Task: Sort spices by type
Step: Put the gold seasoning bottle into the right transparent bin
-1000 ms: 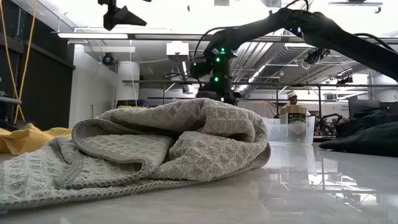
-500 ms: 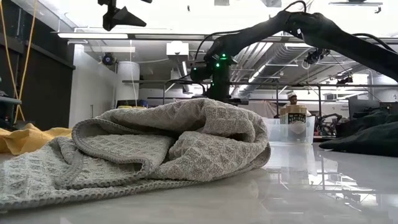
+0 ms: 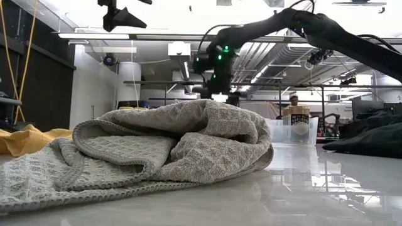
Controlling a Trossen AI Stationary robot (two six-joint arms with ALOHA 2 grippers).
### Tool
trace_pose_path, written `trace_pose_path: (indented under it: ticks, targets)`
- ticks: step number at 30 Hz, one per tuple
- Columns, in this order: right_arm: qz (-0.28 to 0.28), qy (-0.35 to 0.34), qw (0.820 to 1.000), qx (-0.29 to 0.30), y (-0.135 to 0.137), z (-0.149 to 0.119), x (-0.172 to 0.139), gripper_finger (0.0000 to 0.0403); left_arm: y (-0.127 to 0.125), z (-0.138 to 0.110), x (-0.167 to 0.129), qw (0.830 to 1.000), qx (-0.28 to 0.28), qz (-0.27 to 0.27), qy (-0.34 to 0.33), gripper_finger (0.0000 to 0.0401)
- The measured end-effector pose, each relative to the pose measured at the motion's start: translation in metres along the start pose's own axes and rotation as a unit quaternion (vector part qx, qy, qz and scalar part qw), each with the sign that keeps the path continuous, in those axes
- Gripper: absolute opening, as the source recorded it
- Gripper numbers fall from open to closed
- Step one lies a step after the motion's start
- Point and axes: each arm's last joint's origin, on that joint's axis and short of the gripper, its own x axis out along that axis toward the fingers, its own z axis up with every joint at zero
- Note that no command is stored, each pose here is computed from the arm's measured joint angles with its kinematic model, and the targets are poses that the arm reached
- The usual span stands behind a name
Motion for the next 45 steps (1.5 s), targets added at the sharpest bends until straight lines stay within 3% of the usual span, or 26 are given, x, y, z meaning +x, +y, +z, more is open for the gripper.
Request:
trace_pose_path:
  ticks: [5,9,12,17,23,27,32,36,41,45]
  targets:
    - [-0.018,-0.051,0.995,-0.083,-0.009,-0.007,-0.048,0.0299,-0.004,-0.019,-0.002,0.996,0.006,-0.007,0.092,0.03]
    - [-0.035,-0.091,0.985,-0.145,-0.016,-0.015,-0.089,0.03,-0.019,-0.045,-0.002,0.982,0.023,0.009,0.187,0.03]
    - [-0.026,-0.117,0.981,-0.152,-0.024,-0.022,-0.12,0.03,-0.039,-0.064,-0.002,0.971,0.044,0.002,0.236,0.03]
    - [-0.009,-0.146,0.975,-0.167,-0.038,-0.036,-0.166,0.03,-0.07,-0.105,-0.002,0.936,0.083,0.012,0.341,0.03]
    - [-0.002,-0.15,0.97,-0.19,-0.052,-0.057,-0.201,0.03,-0.094,-0.136,-0.017,0.917,0.051,0.029,0.396,0.03]
    - [-0.01,-0.123,0.97,-0.209,-0.058,-0.073,-0.214,0.03,-0.104,-0.139,-0.036,0.925,-0.018,0.013,0.38,0.03]
    - [0.037,-0.09,0.965,-0.245,-0.05,-0.094,-0.222,0.03,-0.1,-0.122,-0.06,0.955,-0.12,-0.004,0.27,0.03]
    - [0.082,-0.063,0.953,-0.285,-0.032,-0.127,-0.218,0.03,-0.088,-0.107,-0.072,0.969,-0.165,-0.005,0.186,0.03]
    - [0.098,-0.044,0.945,-0.309,-0.02,-0.186,-0.184,0.03,-0.075,-0.093,-0.081,0.974,-0.181,-0.013,0.132,0.03]
    - [0.118,-0.038,0.958,-0.258,-0.032,-0.229,-0.149,0.03,-0.061,-0.081,-0.087,0.976,-0.195,-0.015,0.098,0.03]
